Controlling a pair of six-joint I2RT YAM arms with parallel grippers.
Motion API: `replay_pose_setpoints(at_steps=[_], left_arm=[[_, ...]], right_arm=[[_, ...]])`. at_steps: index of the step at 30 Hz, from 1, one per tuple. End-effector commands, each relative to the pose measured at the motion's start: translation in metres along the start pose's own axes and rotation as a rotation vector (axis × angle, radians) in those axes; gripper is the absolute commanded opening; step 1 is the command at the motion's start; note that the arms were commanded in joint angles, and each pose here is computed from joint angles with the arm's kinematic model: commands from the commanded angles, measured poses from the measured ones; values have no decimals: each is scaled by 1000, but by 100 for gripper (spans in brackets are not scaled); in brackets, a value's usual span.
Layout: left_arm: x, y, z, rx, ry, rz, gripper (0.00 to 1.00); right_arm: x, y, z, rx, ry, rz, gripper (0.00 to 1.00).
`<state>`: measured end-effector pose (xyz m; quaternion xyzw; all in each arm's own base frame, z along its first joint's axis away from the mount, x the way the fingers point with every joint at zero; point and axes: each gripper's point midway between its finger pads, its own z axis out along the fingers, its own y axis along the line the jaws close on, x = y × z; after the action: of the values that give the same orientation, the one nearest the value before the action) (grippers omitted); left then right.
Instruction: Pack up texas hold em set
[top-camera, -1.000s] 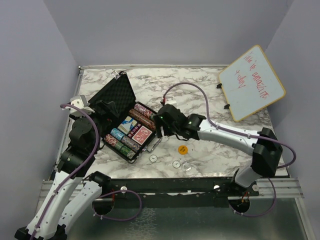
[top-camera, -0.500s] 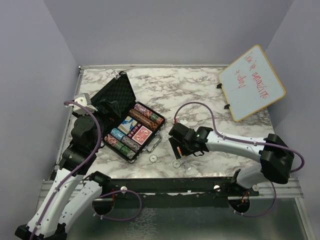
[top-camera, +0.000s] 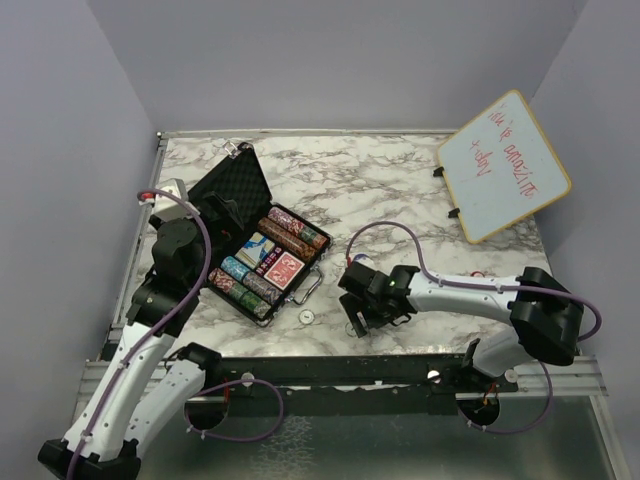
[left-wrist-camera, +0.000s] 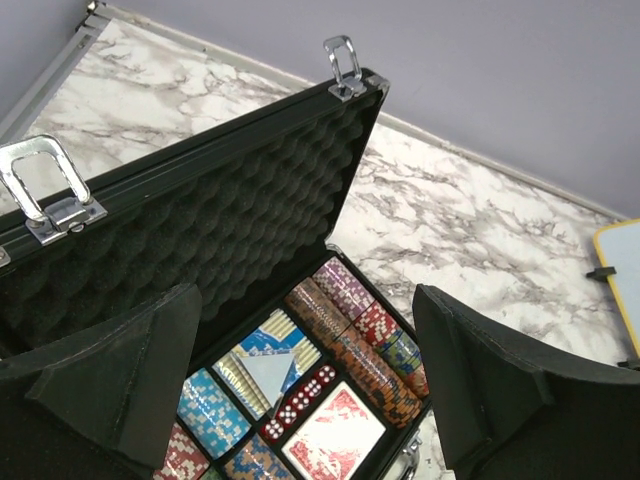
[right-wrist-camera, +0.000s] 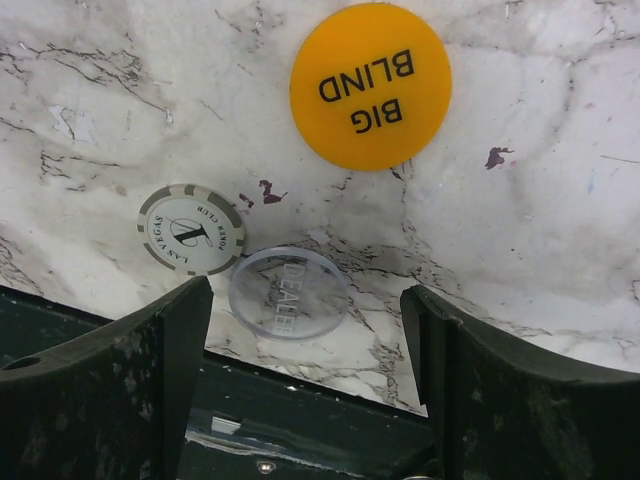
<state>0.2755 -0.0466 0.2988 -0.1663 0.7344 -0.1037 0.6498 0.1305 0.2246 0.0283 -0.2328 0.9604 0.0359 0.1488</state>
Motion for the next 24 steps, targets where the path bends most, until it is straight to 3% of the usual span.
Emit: replay_pose_setpoints(at_steps=[1, 6, 14, 20, 24], left_arm=[[9, 3, 6, -1, 24, 17, 94], [20, 7, 14, -27, 62, 33, 94], [31, 9, 22, -37, 102, 42, 94], [32, 6, 23, -23, 117, 47, 94], [27, 5, 19, -8, 88, 30, 94]], right_arm=[[10, 9, 5, -48, 44, -25, 83], [18, 4, 8, -11, 102, -53, 82], [26, -9, 10, 39, 110, -55, 70], [22, -10, 17, 76, 100, -20, 43], [2, -10, 4, 104, 38, 26, 38]])
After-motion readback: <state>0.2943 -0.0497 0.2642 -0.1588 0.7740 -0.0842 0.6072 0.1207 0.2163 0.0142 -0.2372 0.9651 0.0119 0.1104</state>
